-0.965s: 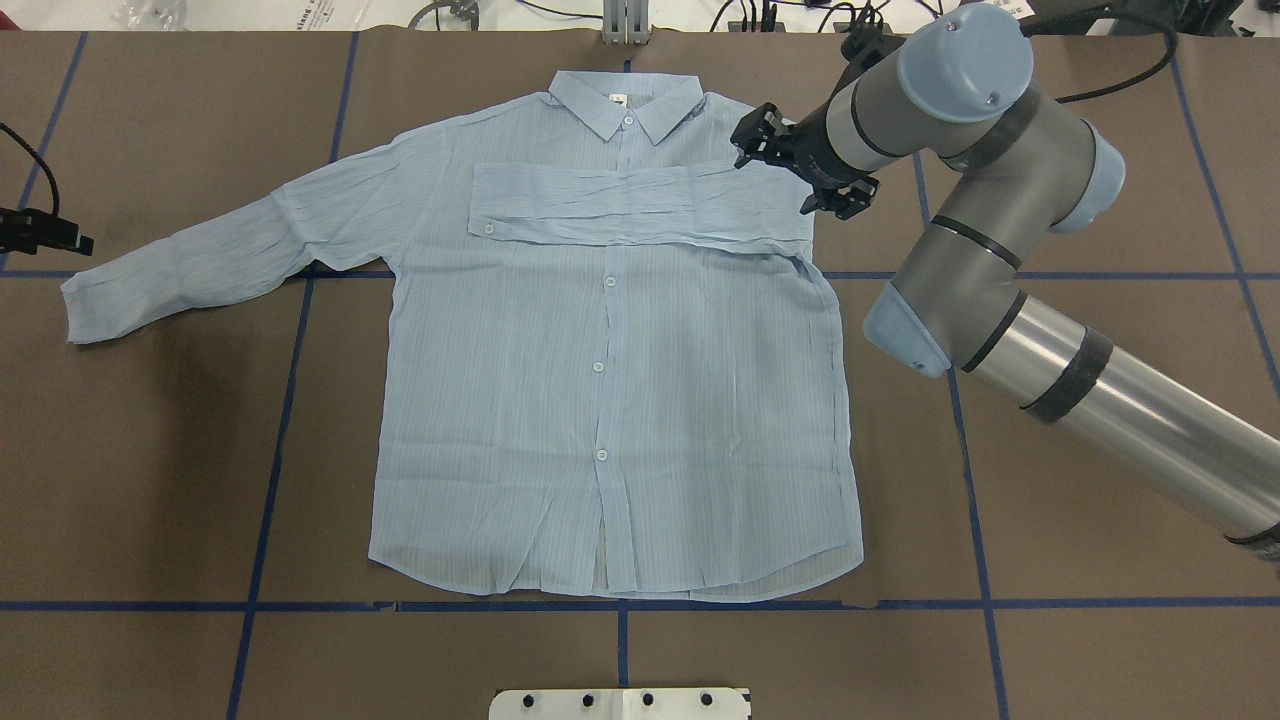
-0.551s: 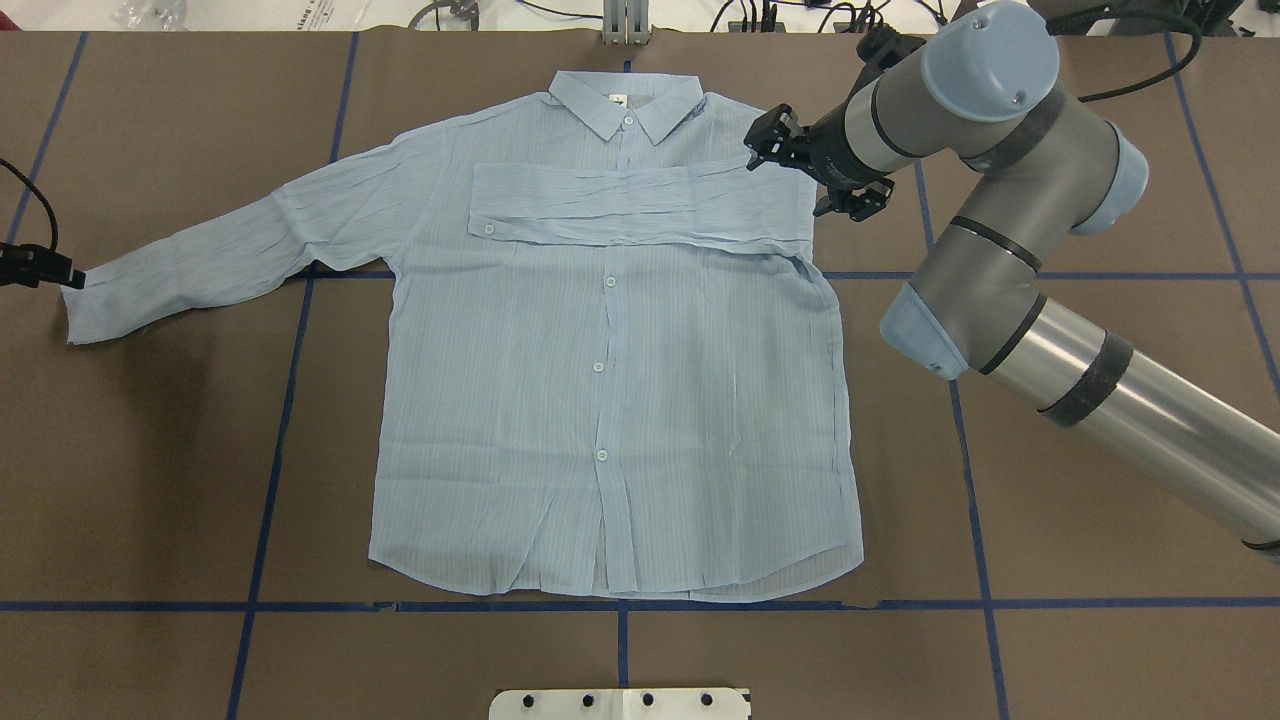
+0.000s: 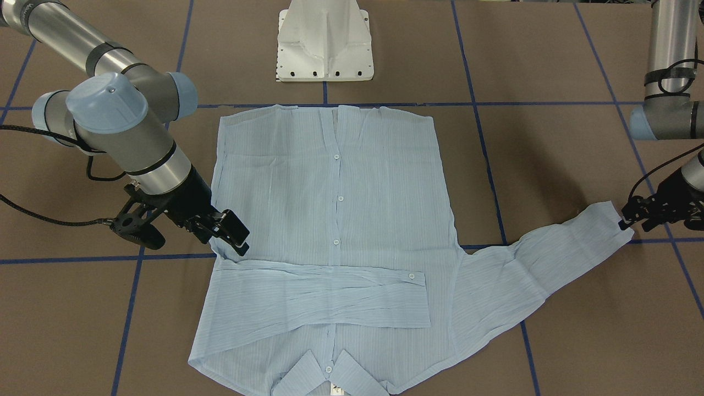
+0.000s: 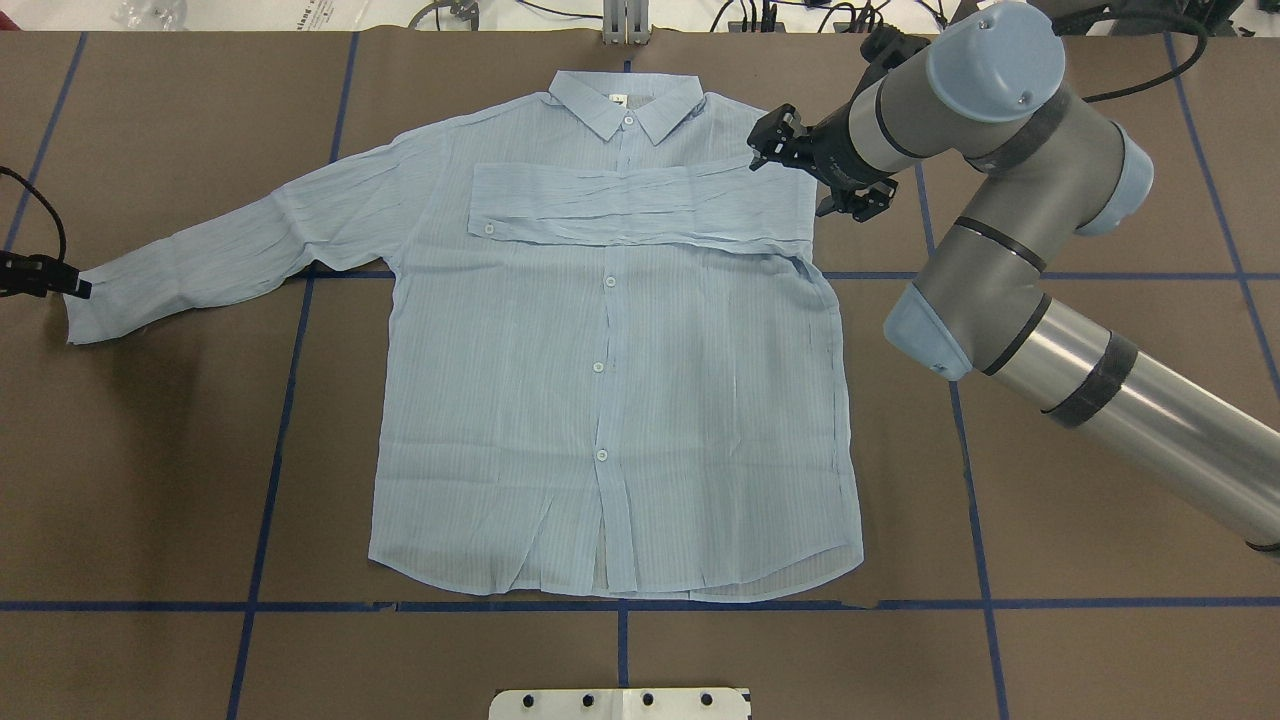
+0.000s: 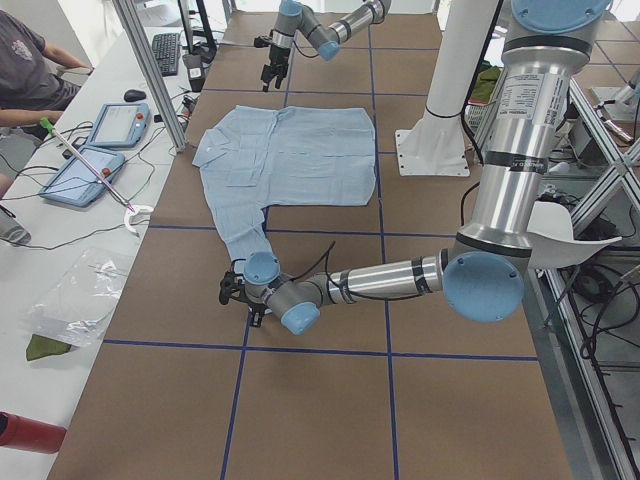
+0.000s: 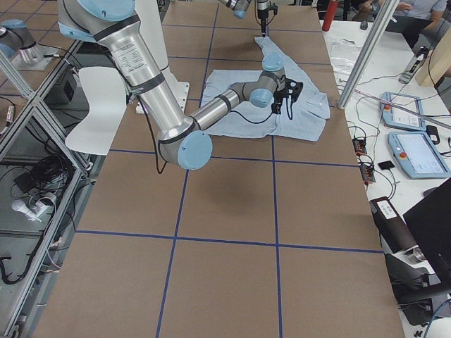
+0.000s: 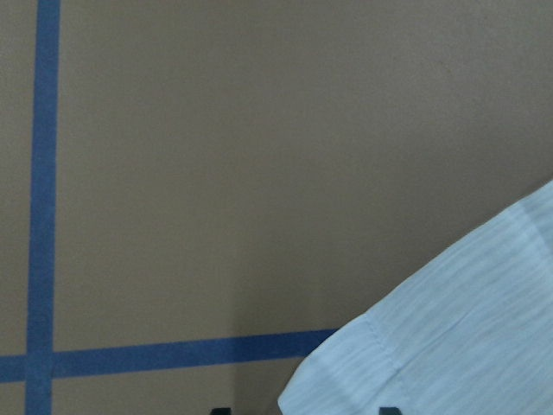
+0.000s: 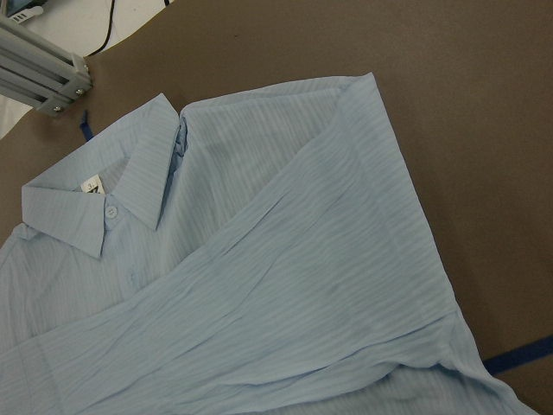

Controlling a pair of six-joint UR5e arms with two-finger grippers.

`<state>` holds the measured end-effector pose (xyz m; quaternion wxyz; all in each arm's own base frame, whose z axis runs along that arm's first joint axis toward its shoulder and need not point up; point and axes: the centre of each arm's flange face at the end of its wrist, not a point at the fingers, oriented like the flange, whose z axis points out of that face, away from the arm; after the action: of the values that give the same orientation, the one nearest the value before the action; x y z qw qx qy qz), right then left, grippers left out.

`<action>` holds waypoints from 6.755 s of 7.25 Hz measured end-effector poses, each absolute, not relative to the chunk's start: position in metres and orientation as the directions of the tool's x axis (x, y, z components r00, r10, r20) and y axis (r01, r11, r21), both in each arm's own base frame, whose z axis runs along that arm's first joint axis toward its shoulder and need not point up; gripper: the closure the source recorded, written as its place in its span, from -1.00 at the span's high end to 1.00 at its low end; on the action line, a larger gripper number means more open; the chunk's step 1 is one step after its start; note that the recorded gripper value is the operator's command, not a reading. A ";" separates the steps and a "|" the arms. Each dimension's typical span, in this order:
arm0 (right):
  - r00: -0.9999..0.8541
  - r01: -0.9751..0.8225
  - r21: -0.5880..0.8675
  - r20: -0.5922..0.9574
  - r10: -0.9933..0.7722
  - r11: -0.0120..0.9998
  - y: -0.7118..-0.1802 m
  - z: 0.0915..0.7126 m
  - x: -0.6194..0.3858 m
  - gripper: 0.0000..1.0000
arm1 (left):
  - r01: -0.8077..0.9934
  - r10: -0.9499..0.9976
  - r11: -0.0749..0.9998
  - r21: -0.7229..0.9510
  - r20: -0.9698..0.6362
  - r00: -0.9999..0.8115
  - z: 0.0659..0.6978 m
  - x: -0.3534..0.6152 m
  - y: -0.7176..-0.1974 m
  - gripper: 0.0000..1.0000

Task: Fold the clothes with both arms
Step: 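Move the left gripper to the other sleeve while the right gripper waits, then fold the sleeve nearest the left gripper across the shirt's upper back, then move both grippers down to the shirt hem corners nearest the robot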

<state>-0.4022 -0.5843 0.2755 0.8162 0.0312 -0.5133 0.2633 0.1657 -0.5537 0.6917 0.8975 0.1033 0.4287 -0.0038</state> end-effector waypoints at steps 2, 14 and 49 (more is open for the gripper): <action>0.333 -0.462 -0.219 0.855 0.397 0.859 -0.585 0.274 -0.402 0.94 | 0.095 0.082 0.979 0.183 -0.771 0.632 0.691 0.167 -0.555 -0.37; 0.425 -0.449 -0.146 0.833 0.355 0.881 -0.568 0.315 -0.353 0.97 | 0.262 -0.010 0.957 0.128 -0.884 0.468 0.527 0.208 -0.596 -1.00; 0.459 -0.606 -0.213 0.693 0.556 0.766 -0.205 0.380 -0.470 0.44 | 0.393 -0.204 0.912 -0.119 -0.962 0.180 0.251 0.393 -0.453 0.49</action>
<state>-0.4702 -0.2046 0.3804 0.8536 0.0319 -0.3932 0.3403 0.3933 -0.4530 0.2509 0.7643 0.0777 0.6096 -0.1953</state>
